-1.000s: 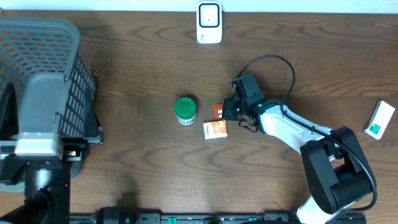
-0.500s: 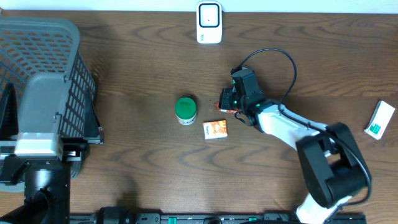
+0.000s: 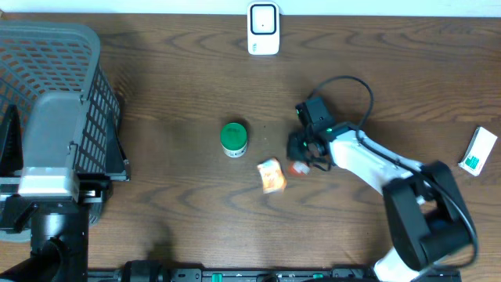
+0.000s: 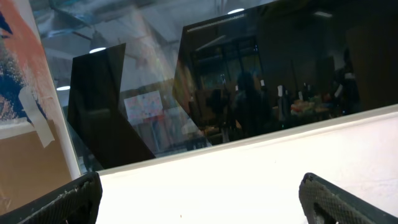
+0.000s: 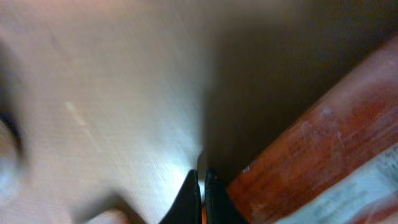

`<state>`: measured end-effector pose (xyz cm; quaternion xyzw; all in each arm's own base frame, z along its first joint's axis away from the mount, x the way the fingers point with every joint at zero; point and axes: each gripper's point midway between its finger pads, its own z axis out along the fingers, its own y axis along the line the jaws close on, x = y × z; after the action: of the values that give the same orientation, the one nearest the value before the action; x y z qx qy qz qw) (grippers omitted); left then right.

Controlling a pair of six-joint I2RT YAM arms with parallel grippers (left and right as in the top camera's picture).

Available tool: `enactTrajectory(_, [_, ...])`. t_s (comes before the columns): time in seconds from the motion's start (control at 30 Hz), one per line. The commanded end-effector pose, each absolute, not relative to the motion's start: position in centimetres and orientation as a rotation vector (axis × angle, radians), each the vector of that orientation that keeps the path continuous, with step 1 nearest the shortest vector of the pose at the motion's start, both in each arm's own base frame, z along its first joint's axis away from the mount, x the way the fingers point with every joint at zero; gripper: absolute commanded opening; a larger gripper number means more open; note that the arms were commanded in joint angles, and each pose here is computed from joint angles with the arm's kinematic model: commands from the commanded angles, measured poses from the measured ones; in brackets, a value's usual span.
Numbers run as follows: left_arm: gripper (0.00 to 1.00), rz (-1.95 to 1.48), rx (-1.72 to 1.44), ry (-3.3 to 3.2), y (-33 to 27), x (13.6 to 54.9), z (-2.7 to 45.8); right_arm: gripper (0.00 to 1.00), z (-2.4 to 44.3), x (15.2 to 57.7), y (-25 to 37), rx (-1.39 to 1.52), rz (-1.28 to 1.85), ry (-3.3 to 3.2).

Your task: Scan the item barcode

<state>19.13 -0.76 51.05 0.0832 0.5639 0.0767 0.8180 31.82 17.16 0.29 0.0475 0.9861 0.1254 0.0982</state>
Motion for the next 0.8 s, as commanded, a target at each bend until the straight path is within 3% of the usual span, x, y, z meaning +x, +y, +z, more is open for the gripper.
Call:
enactTrajectory(0.0, [0.99,0.148,0.187,1.185,-1.1,18.6,51.4,0.01,2.6,29.9,14.8,0.073,0.246,2.939])
enactTrajectory(0.13, [0.99,0.148,0.187,1.184,-1.1,18.6,51.4,0.01,6.3,27.7,11.6,0.051,0.073,2.92])
enactTrajectory(0.23, [0.99,0.148,0.187,1.184,-1.1,18.6,51.4,0.01,9.6,27.7,11.5,0.058,0.127,2.824])
enactTrajectory(0.33, [0.99,0.148,0.187,1.184,-1.1,18.6,51.4,0.6,12.1,27.3,12.4,0.0,0.264,2.761])
enactTrajectory(0.5, [0.99,0.149,0.186,1.18,-1.1,18.6,51.5,0.97,11.6,26.4,10.9,-0.074,0.359,2.802])
enactTrajectory(0.77, [0.99,0.148,0.186,1.181,-1.1,18.6,51.5,0.99,8.8,27.7,9.4,-0.146,0.859,2.72])
